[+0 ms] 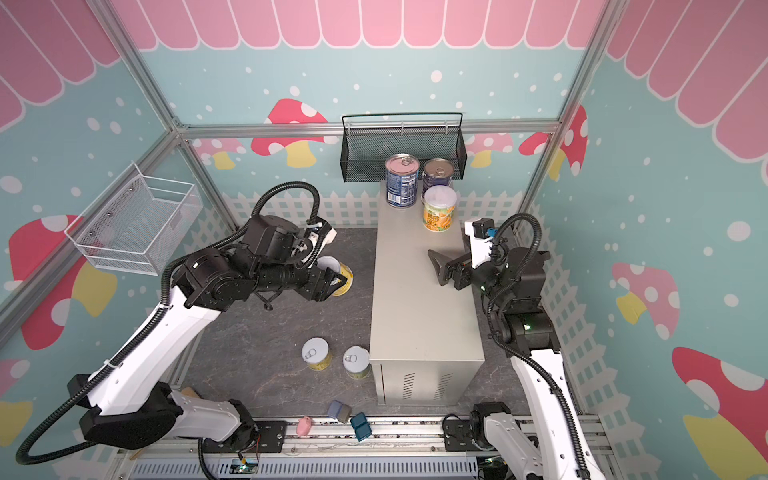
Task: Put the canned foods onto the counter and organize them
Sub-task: 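Close the left gripper on the yellow can and lift it off the floor, then carry the yellow can with the left gripper over the cabinet top toward the peach canister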
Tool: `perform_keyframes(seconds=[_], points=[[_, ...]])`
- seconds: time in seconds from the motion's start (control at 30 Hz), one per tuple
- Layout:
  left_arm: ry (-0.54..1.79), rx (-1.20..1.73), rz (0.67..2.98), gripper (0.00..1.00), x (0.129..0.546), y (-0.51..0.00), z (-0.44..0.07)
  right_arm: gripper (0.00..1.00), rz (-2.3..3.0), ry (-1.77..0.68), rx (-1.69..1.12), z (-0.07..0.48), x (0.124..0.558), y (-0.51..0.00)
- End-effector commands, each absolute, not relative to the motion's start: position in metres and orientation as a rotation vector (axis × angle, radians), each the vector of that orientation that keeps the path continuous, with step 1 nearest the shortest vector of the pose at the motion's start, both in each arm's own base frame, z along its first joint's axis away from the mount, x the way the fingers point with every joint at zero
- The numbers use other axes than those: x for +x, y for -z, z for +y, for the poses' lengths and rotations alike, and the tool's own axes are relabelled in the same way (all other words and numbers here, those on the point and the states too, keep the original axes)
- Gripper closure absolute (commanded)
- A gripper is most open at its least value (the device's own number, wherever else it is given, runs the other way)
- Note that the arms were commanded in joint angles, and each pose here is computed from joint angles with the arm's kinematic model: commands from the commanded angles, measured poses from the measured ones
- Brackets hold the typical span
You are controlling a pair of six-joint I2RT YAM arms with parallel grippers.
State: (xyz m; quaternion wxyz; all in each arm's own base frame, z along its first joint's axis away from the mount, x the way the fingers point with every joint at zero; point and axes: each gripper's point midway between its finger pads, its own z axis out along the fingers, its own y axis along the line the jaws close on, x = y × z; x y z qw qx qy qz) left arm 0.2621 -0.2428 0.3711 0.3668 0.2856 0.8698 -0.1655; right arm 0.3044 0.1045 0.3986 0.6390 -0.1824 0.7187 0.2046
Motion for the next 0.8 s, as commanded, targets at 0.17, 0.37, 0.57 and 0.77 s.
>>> perform_keyframes(seconds=[0.17,0.37,0.57,0.77], points=[[0.407,0.897,2.102,0.66,0.259,-0.411,-0.279,0.00,1.672,-0.391,-0.380,0.094,0.302,-0.397],[0.399,0.984,2.064,0.66,0.261,-0.418,-0.313,0.00,1.660,-0.384,-0.394,0.094,0.299,-0.400],[0.437,1.005,2.043,0.64,0.270,-0.419,-0.338,0.00,1.663,-0.372,-0.402,0.094,0.297,-0.399],[0.462,1.011,2.044,0.56,0.286,-0.409,-0.365,0.00,1.658,-0.368,-0.398,0.093,0.298,-0.398]])
